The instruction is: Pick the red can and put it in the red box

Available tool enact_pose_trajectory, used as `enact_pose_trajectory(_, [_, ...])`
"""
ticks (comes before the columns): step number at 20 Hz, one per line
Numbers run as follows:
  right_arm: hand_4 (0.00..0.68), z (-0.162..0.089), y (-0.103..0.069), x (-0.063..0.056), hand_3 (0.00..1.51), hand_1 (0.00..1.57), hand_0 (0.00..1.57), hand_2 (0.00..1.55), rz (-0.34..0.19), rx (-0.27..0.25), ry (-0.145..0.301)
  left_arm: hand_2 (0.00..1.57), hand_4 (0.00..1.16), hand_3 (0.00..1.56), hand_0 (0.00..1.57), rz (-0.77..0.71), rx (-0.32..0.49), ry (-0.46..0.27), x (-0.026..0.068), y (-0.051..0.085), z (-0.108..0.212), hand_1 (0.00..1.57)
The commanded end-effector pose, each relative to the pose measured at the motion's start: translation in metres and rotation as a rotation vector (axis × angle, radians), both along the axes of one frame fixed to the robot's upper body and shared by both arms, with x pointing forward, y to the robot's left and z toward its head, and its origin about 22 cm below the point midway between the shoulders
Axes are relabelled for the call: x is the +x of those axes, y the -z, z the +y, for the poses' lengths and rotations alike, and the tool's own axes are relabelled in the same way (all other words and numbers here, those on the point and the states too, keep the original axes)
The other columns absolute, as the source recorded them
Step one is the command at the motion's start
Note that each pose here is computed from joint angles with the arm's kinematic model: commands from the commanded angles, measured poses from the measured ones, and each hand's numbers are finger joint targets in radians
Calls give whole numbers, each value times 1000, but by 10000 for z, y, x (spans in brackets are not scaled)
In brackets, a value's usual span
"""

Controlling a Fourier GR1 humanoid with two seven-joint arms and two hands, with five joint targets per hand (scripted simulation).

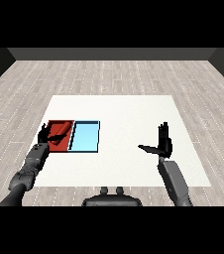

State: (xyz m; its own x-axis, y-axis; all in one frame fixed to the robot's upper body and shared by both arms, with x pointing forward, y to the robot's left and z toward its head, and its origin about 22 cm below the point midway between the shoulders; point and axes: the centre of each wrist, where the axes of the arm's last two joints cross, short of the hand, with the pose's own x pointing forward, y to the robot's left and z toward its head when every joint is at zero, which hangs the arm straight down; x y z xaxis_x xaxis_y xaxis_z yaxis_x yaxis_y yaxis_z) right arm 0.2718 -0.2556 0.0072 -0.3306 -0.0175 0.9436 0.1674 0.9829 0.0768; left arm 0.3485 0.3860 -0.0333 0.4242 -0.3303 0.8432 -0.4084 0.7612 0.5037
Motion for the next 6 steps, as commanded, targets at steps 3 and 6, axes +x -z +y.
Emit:
enact_pose_trajectory(3, [0,-10,32,-101,0,0,0,0,-37,7,-61,0,0,0,223,-348,-137,172,98,-118,-116,223])
enact_pose_trajectory(6, [0,-21,-44,-65,0,0,0,0,-42,-16,-97,0,0,0,0,-464,-187,291,145,-124,-328,0])
